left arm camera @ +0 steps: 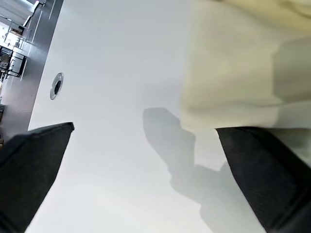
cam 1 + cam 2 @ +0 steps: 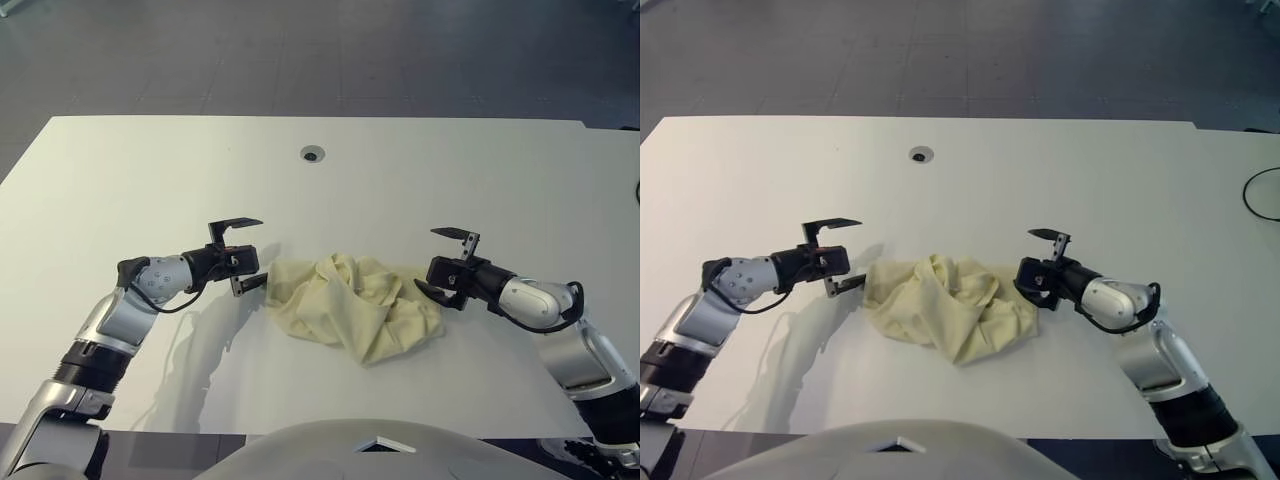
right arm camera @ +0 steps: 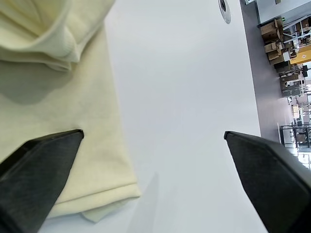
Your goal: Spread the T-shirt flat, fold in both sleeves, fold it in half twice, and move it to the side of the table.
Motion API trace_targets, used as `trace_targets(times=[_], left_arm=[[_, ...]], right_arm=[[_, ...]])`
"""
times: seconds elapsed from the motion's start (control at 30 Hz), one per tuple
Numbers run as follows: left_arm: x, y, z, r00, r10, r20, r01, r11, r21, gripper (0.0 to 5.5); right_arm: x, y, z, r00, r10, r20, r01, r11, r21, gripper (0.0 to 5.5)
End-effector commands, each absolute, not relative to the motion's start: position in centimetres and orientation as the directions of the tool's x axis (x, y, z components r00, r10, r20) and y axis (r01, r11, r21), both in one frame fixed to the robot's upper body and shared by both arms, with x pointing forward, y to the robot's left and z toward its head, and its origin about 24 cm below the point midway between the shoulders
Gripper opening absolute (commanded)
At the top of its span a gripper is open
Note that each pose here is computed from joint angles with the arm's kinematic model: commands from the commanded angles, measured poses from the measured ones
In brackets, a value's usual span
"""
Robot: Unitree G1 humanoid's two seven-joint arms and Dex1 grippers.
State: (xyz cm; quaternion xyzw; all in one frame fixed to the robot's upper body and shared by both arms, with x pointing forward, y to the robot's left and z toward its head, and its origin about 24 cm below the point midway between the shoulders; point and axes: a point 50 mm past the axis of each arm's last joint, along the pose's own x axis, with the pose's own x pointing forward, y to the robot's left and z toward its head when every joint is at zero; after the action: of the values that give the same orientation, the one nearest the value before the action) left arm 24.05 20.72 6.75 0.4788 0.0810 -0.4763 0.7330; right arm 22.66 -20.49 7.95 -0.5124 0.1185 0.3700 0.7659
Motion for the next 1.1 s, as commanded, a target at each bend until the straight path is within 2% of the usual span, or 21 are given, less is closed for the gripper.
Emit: trace_targets(times=[0.03,0.2,0.37,0.53,0.73,0.9,1.1], left_arm=[[19.2,22.4,3.3,0.337,-0.504,-0.795,0.92,-0.003,0.392,5.39],[18.5,22.3,4.8,0.388,-0.508,-0.769,0.9,0.027,0.436,5.39],[16.7,21.7,5.3,0.359,-0.523,-0.773,0.915,0.036,0.401,5.39],[15.7,22.9,6.6,0.369,-0.474,-0.799,0.914,0.031,0.404,5.39],[16.4,24.5,8.9,0.476,-0.442,-0.76,0.869,0.104,0.484,5.39],[17.7,26.1,10.7,0.565,-0.402,-0.721,0.819,0.168,0.549,5.39],[19.9,26.6,12.6,0.618,-0.477,-0.624,0.775,0.239,0.585,5.39]], right_arm=[[22.3,-21.4,8.2,0.656,0.475,-0.586,-0.721,0.166,-0.673,5.4],[19.9,-20.7,8.4,0.541,0.574,-0.615,-0.807,0.147,-0.573,5.4],[18.6,-20.1,8.7,0.49,0.613,-0.62,-0.831,0.113,-0.545,5.4],[16.9,-19.7,8.6,0.434,0.633,-0.641,-0.862,0.085,-0.5,5.4],[15.2,-19.3,8.8,0.398,0.655,-0.642,-0.883,0.085,-0.461,5.4],[15.0,-19.3,9.9,0.428,0.654,-0.624,-0.867,0.103,-0.487,5.4],[16.4,-20.2,12.1,0.546,0.624,-0.559,-0.804,0.201,-0.56,5.4]])
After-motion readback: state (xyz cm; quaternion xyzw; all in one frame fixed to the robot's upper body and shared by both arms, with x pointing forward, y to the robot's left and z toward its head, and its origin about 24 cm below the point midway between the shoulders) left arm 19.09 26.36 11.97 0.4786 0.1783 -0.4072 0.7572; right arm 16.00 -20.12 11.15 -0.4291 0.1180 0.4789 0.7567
